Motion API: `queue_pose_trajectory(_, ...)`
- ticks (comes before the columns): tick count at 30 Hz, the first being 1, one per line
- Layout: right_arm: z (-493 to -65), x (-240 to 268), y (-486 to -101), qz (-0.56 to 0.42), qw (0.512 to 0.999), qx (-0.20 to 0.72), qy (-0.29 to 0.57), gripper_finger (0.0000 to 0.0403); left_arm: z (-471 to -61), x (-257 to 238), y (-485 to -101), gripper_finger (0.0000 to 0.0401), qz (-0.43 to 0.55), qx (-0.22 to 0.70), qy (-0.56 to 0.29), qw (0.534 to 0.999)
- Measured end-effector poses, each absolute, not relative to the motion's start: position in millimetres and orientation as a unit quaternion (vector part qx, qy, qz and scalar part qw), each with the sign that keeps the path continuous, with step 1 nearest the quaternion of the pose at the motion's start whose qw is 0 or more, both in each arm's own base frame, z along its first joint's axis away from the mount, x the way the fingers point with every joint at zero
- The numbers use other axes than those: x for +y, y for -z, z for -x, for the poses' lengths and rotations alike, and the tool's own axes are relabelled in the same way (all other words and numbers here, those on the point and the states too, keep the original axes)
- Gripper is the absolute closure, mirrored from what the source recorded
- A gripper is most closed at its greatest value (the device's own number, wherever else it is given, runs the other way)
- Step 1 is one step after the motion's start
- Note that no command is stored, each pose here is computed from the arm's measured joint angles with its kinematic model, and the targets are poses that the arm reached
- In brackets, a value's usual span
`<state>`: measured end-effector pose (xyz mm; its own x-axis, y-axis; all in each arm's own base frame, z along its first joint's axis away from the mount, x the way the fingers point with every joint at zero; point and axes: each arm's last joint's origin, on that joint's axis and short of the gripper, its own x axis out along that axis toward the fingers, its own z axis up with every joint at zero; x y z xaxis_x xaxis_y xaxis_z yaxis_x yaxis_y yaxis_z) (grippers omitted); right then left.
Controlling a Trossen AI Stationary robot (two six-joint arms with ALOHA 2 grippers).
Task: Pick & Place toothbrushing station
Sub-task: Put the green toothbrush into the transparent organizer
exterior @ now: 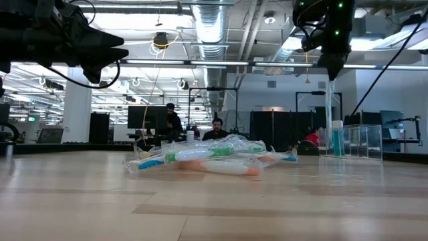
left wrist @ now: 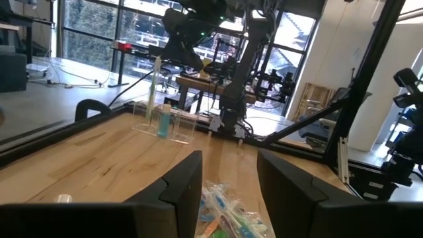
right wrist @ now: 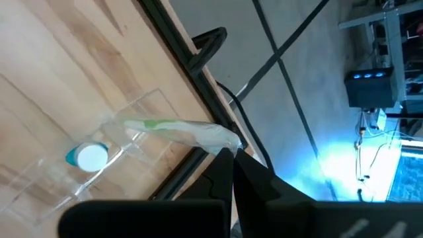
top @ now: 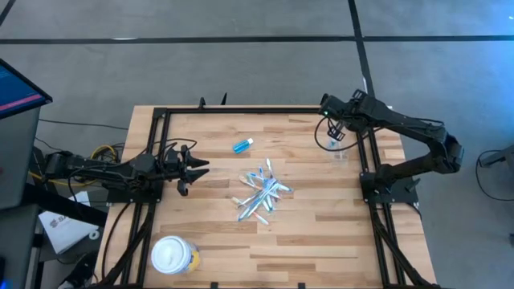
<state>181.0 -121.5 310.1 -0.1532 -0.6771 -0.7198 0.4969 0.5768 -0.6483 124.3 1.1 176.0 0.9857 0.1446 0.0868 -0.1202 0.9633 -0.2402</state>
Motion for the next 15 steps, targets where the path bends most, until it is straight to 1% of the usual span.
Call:
queue_pose_trajectory(3, -182.6, -122.4, -299.3, 0.081, 0.648, 0.61, 0.449, 0.0403, -124.3, 1.2, -176.0, 0.0261, 0.126, -0.052, -0.067, 0.988)
queue_pose_trajectory(6, -179.6, -123.1, -285.6, 0.093, 0.634, 0.633, 0.434, 0.0403, -124.3, 1.2, -176.0, 0.0261, 0.126, -0.052, -0.067, 0.988)
queue_pose_trajectory(9, -179.0, -124.0, -280.7, 0.1, 0.627, 0.634, 0.442, 0.0403, -124.3, 1.1, -176.1, 0.0261, 0.126, -0.052, -0.067, 0.988)
queue_pose_trajectory(15, -180.6, -127.4, -277.0, 0.087, 0.647, 0.617, 0.44, 0.0403, -124.4, 1.2, -176.1, 0.0261, 0.126, -0.052, -0.067, 0.988)
